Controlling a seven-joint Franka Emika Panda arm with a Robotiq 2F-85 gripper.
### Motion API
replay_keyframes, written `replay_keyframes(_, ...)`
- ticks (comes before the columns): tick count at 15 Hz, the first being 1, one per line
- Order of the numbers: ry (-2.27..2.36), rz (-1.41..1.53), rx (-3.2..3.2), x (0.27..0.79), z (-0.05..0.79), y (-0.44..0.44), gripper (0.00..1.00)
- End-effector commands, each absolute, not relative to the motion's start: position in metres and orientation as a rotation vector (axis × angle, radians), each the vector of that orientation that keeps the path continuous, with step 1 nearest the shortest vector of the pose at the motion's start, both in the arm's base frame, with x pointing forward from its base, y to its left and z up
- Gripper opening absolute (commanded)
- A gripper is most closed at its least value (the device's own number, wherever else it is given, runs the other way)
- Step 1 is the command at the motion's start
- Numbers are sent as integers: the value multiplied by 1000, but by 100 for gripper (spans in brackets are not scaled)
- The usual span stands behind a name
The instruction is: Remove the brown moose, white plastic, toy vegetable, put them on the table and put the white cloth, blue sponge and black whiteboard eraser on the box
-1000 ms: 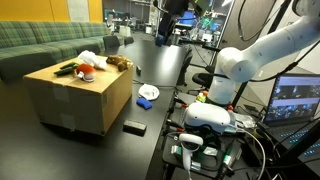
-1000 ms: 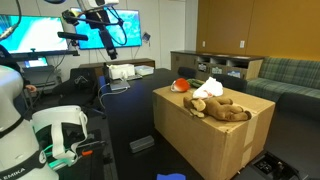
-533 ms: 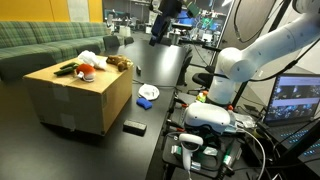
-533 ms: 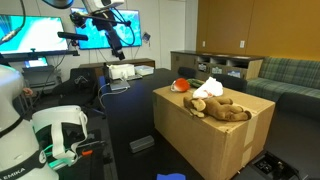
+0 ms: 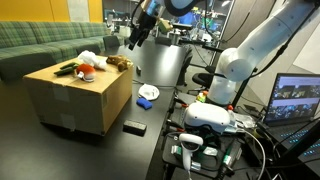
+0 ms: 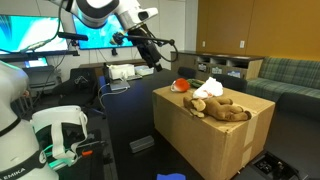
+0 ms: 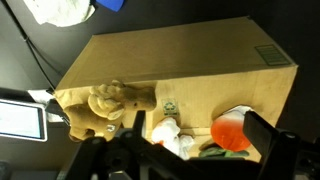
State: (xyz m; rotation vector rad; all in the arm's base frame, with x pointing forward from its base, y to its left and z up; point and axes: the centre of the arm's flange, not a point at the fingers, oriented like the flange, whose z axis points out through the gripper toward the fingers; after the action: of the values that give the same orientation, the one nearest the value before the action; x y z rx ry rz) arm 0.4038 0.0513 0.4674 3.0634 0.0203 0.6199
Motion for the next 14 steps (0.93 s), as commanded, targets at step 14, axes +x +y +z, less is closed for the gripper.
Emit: replay_keyframes(14,-195,603,3005,580,347,-65,100)
